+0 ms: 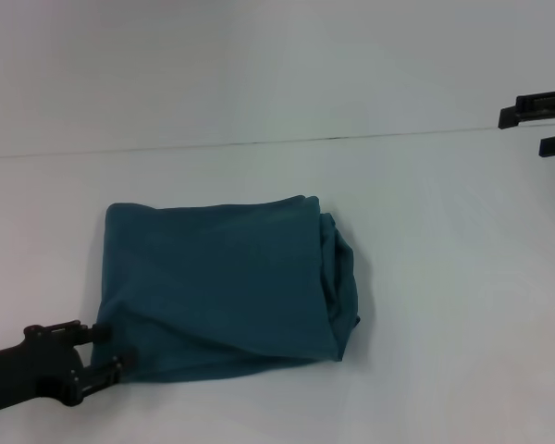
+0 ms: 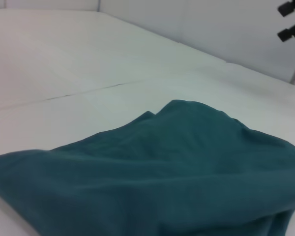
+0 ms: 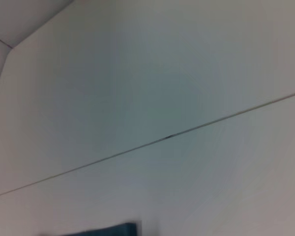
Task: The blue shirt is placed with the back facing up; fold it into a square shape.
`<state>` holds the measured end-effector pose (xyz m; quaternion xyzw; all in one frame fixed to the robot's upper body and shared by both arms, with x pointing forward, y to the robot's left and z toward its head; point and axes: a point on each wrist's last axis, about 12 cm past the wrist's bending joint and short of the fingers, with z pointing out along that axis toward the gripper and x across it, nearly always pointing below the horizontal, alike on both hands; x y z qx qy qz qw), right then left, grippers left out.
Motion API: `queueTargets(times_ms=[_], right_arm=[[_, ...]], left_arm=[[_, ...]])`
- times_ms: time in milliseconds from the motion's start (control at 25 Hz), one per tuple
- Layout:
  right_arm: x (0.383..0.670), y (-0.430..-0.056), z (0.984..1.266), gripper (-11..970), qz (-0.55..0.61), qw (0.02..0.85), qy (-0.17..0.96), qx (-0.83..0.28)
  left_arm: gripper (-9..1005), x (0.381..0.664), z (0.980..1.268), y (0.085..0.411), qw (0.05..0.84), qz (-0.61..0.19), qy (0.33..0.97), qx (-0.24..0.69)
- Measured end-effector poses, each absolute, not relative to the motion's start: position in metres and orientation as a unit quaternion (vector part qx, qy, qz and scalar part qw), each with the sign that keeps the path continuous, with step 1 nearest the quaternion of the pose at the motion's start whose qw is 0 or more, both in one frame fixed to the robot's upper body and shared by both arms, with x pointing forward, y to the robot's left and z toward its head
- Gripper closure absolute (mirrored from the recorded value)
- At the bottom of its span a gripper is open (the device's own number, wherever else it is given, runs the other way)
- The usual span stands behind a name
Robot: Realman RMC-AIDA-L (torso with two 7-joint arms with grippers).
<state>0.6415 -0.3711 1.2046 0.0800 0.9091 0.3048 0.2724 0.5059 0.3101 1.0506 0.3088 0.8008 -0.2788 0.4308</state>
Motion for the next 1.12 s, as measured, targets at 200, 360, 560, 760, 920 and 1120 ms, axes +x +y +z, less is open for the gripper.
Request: queueTargets(times_ms=[200,360,560,760,920,1120], right_arm=[[0.642,-0.370,1.205,19,0.306,0.271,0.909,0.079],[0.641,-0.370,1.204,19,0.307,0.270,0.909,0.078],[0.642,-0.367,1.204,18,0.309,0.265,0.910,0.075],[0.640,-0.334,1.196,18,0.335,0.202,0.920,0.027],[0.642,-0.296,1.184,18,0.351,0.154,0.924,-0.020],[0.645,-0.259,1.174,19,0.363,0.127,0.922,-0.049]], left_arm=[[413,0.508,1.048,0.307,0.427,-0.270,0.801,0.319],[367,0.509,1.048,0.306,0.429,-0.270,0.801,0.318],[309,0.508,1.051,0.306,0.432,-0.287,0.800,0.302],[305,0.511,1.077,0.331,0.446,-0.367,0.804,0.140],[314,0.513,1.095,0.349,0.437,-0.425,0.792,0.041],[324,0.516,1.104,0.353,0.409,-0.469,0.783,-0.017]])
